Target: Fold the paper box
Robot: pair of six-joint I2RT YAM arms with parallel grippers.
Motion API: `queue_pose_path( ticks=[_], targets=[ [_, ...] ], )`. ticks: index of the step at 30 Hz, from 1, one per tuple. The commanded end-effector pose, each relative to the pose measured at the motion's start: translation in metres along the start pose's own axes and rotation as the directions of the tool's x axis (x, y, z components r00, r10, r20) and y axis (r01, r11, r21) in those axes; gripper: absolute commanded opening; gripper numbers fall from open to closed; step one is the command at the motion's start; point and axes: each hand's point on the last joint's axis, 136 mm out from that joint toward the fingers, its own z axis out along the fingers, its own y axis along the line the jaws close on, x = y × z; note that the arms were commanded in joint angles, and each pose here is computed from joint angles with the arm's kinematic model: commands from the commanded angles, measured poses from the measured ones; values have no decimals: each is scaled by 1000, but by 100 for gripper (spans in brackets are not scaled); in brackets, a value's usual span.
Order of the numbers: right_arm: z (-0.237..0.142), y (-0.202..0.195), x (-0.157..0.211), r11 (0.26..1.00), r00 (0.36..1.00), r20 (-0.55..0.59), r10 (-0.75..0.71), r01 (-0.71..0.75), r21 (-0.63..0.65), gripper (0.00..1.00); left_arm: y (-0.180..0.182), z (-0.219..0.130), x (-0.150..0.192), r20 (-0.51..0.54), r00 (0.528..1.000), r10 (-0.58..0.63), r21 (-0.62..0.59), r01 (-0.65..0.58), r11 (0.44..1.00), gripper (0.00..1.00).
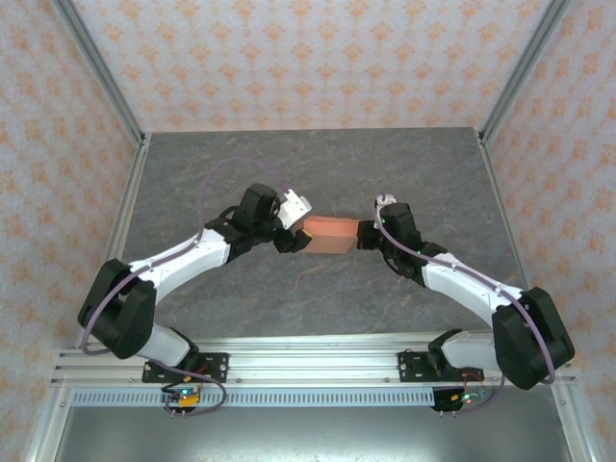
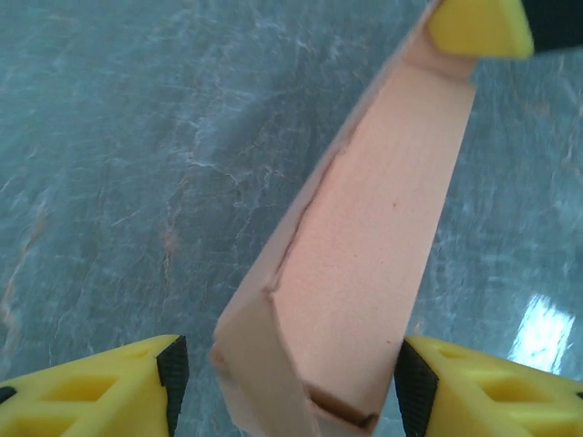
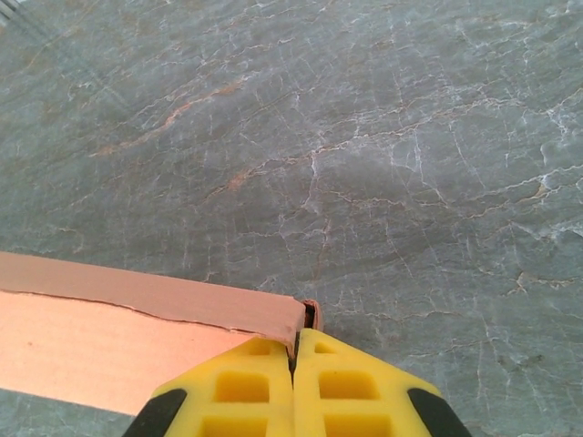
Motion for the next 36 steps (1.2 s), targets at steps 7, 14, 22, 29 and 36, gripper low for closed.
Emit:
queue_pose_path(
  ticks=[7,14,22,29,36],
  targets=[
    [-8,-12,-3,986,999,32,-15,10,167,5,29,-30,-11,239,908,-344,-102,376,921,49],
    [-19,-18,-18,953,994,88,-58,29,302,5,32,-44,-39,377,823,-424,-40,472,881,50],
    [-17,-25,-13,940,996,75,-40,12,341,4,14,-20,-52,310,863,-399,30,411,911,42],
    [-20,-27,-13,929,997,72,-28,-1,370,4,-13,7,-45,150,931,-334,13,336,942,40],
    [-27,-30,-14,924,996,82,-24,-9,382,4,-2,24,-38,67,923,-378,-54,382,923,22]
  ],
)
